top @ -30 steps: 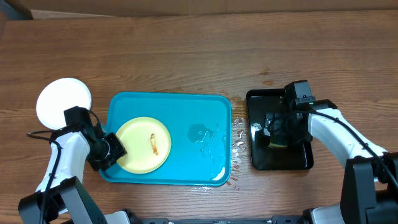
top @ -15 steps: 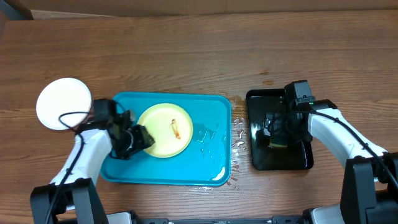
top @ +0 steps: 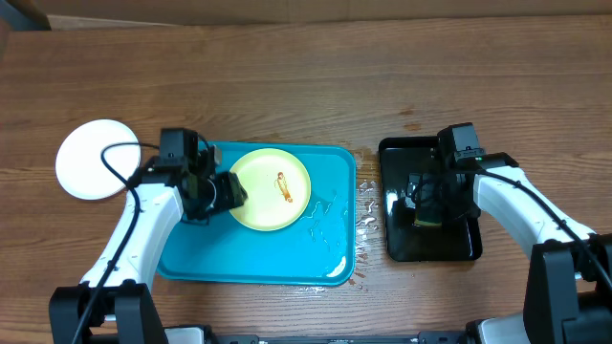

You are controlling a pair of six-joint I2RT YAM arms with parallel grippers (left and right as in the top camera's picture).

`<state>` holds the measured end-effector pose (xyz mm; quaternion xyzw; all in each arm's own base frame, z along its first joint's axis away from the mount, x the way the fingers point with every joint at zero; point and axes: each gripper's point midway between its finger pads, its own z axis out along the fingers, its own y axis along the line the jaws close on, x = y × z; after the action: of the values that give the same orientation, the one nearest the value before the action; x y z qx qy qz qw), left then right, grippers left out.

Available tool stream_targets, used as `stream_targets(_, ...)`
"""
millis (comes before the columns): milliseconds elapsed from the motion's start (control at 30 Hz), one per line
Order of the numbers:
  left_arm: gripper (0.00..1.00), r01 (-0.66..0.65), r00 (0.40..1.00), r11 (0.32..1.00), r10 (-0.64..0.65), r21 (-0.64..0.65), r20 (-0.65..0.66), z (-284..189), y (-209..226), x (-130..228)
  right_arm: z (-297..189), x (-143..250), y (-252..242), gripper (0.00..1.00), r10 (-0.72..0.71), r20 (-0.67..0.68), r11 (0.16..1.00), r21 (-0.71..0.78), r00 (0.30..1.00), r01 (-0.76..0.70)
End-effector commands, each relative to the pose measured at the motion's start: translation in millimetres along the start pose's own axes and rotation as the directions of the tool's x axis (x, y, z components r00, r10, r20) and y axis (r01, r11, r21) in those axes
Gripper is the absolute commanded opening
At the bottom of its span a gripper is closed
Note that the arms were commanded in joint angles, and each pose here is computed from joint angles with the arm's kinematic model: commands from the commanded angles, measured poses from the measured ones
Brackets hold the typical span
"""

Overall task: Clean dirty plates on tray and stack at the side
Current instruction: 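Grip the yellow plate rim and slide it to the teal tray's center, then rub the sponge in the black tray water with the right gripper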

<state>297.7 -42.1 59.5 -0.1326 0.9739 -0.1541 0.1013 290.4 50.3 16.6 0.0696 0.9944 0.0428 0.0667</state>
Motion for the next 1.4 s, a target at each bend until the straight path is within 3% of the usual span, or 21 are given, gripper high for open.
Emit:
stream_targets(0, 0.54, 0.057, 0.996, 0.987, -0.046, -0.153, 0.074, -4, 21, -16, -3, -2, -2, 1.00, 0.006, 0.015, 1.000, 0.005, 1.000, -0.006)
stream_targets(200, 0.47, 0.089, 0.995, 0.975, -0.078, -0.202, 0.065, 10, 29, -6, -3, -2, -2, 1.00, 0.006, 0.016, 1.000, 0.005, 1.000, -0.006)
stream_targets(267, 0.37, 0.081, 0.996, 0.976, -0.072, -0.203, 0.053, 16, 29, -4, -3, -2, -2, 1.00, 0.006, 0.016, 1.000, 0.005, 1.000, -0.006)
stream_targets(500, 0.35, 0.050, 0.998, 0.975, -0.055, -0.214, -0.019, 39, 26, 7, -3, -3, -1, 1.00, 0.005, 0.022, 1.000, 0.003, 1.000, -0.005)
stream_targets(600, 0.31, 0.047, 0.997, 0.973, -0.059, -0.225, -0.046, 49, 30, 10, -3, -3, -1, 1.00, 0.006, 0.023, 1.000, 0.003, 1.000, -0.006)
stream_targets(700, 0.20, 0.048, 0.997, 0.972, -0.062, -0.228, -0.052, 53, 31, 11, -3, -3, -1, 1.00, 0.006, 0.023, 1.000, 0.003, 1.000, -0.006)
stream_targets(867, 0.17, 0.039, 0.997, 0.974, -0.052, -0.225, -0.049, 53, 30, 9, -3, -3, -1, 1.00, 0.006, 0.022, 1.000, 0.003, 1.000, -0.006)
stream_targets(1000, 0.04, 0.032, 0.998, 0.974, -0.045, -0.225, -0.052, 53, 30, 10, -3, -4, -1, 1.00, 0.005, 0.027, 1.000, 0.002, 1.000, -0.005)
stream_targets(1367, 0.04, 0.034, 0.996, 0.975, -0.052, -0.222, -0.072, 53, 30, 14, -4, -24, 9, 1.00, 0.002, 0.105, 0.999, -0.045, 0.994, 0.003)
